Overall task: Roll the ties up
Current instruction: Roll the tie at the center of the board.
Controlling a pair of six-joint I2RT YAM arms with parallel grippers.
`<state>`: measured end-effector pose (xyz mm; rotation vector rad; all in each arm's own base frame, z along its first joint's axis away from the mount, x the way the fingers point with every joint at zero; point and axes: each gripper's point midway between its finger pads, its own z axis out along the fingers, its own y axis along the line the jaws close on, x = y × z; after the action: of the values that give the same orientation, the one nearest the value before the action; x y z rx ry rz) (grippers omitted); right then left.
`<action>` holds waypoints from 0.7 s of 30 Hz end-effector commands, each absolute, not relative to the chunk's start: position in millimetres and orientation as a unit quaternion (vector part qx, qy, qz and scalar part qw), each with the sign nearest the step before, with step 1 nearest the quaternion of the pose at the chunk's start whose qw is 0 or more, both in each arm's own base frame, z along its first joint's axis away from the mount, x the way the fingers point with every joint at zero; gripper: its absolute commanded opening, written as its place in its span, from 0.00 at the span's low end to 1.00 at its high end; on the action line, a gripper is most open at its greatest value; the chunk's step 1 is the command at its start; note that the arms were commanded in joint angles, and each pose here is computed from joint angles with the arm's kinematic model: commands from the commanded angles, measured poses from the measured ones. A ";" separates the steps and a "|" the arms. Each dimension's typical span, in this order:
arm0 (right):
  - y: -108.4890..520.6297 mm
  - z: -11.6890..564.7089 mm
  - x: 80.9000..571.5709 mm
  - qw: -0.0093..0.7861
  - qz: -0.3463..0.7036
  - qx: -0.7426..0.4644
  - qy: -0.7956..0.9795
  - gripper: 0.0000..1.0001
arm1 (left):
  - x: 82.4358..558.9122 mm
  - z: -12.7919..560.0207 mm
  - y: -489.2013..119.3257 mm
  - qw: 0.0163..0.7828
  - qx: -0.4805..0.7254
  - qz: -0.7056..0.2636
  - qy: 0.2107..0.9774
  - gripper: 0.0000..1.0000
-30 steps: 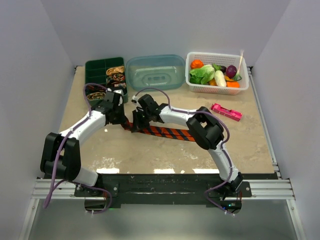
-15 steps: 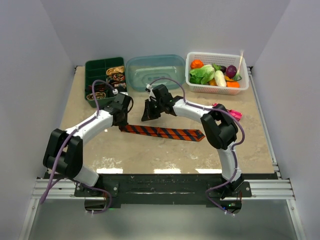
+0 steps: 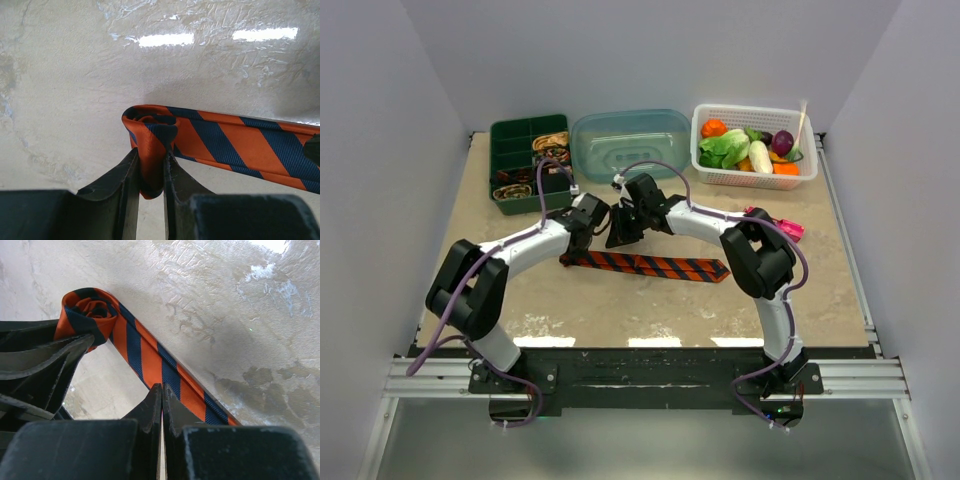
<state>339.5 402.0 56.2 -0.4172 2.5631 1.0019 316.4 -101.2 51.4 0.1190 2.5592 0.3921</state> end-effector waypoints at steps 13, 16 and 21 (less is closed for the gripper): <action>402.6 71.7 342.5 0.197 0.360 -0.156 0.898 0.00 | 319.1 39.8 -137.0 0.265 0.050 0.083 0.959 0.20; 403.5 70.2 341.6 0.194 0.361 -0.157 0.899 0.00 | 317.6 39.6 -141.1 0.263 0.051 0.070 0.961 0.32; 403.3 69.1 342.5 0.194 0.361 -0.155 0.899 0.00 | 314.9 39.4 -149.6 0.264 0.053 0.041 0.962 0.50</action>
<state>338.9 401.7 55.6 -0.4181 2.5651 1.0022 314.2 -129.4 39.9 0.1606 2.6032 0.2444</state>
